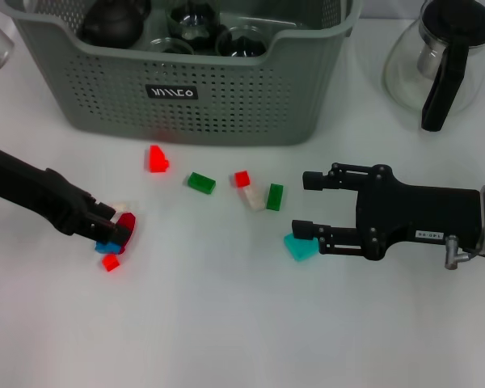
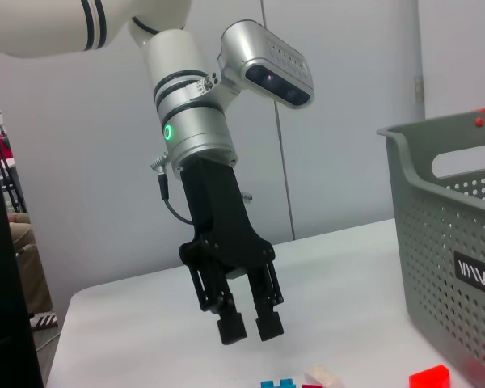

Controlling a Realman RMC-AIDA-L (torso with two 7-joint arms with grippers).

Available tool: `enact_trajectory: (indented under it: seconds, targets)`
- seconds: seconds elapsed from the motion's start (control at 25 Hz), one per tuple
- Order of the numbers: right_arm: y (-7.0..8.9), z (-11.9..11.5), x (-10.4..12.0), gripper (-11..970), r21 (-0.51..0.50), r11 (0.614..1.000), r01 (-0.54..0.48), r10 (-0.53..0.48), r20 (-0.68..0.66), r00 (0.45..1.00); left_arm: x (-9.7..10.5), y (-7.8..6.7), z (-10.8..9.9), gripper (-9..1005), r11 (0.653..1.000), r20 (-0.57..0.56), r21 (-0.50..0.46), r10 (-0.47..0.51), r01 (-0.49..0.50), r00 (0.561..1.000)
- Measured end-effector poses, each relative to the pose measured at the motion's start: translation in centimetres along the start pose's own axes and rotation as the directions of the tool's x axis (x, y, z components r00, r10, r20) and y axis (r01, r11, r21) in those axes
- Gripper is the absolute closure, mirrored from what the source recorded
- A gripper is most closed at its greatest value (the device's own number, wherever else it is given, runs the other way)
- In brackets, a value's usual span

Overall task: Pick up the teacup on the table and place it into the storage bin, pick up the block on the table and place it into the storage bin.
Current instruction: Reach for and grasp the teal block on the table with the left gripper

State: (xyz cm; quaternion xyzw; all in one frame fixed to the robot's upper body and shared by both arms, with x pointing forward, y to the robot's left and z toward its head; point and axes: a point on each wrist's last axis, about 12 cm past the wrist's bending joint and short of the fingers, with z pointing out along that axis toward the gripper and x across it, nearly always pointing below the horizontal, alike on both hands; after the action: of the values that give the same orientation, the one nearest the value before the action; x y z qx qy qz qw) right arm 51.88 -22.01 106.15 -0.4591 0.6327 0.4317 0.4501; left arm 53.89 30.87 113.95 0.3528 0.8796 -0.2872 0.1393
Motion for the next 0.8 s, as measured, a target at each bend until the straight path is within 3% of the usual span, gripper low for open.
enact_trajectory:
  seconds: [0.32, 0.52, 0.8]
  targets:
    - [0.0, 0.0, 0.0, 214, -0.002, 1.000, 0.001, -0.001, -0.002, 1.000, 0.0, -0.4, 1.2, 354, 0.994, -0.076, 0.003, -0.111, 0.112, 0.991]
    - [0.0, 0.1, 0.0, 214, -0.002, 1.000, 0.001, -0.001, -0.002, 1.000, 0.2, -0.5, 1.5, 354, 0.972, -0.078, 0.010, -0.231, 0.233, 0.970]
    - [0.0, 0.1, 0.0, 215, -0.005, 1.000, 0.002, -0.002, -0.003, 1.000, 0.9, -0.1, 2.0, 354, 0.959, -0.100, 0.020, -0.280, 0.283, 0.955]
